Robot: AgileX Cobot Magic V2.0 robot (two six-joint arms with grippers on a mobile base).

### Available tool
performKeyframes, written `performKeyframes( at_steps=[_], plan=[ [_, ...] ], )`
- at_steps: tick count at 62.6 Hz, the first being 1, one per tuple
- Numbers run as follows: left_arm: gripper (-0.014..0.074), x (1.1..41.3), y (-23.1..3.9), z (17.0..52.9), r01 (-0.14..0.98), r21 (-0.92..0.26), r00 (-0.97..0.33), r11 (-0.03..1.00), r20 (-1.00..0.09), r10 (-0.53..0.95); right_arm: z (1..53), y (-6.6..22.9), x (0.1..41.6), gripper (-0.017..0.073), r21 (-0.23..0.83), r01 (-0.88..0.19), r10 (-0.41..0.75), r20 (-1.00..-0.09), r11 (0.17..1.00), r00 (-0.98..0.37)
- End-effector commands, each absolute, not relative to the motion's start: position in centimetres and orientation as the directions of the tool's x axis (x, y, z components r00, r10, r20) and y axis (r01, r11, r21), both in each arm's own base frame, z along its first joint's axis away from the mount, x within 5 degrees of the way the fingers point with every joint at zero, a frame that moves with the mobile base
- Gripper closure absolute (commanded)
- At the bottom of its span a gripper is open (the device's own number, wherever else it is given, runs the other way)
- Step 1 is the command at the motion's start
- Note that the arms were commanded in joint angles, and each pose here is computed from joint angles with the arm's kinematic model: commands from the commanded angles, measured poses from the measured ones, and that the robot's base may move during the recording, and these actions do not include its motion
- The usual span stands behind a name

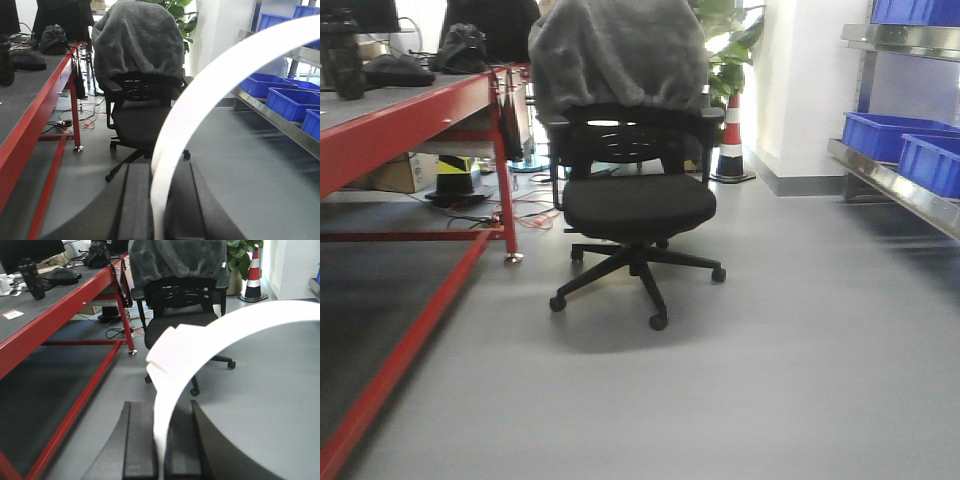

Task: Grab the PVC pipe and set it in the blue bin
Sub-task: 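Drive the base away from the table toward the blue bin shelves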

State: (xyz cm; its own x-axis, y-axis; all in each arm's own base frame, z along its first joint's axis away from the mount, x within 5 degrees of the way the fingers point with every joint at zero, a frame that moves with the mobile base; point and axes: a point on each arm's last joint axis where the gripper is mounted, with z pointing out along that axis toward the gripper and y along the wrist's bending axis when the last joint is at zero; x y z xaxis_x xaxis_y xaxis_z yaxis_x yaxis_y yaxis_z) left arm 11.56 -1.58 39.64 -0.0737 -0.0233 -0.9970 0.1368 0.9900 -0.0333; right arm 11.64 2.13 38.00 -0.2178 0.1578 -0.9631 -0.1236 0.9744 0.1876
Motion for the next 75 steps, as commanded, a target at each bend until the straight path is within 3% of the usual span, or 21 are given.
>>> performKeyframes(
  at_steps=[1, 75],
  plan=[
    [0.0704, 11.44, -1.61, 40.06, 0.142, -0.036, -0.034, 0.989, -0.999, -0.031, 38.42, 2.11, 11.55, 0.0727, 0.172, -0.134, 0.147, -0.972, 0.976, -0.181],
    [0.0704, 11.44, -1.61, 40.09, 0.142, -0.036, -0.031, 0.989, -0.999, -0.032, 38.42, 2.11, 11.55, 0.0727, 0.172, -0.134, 0.147, -0.972, 0.976, -0.181]
  ],
)
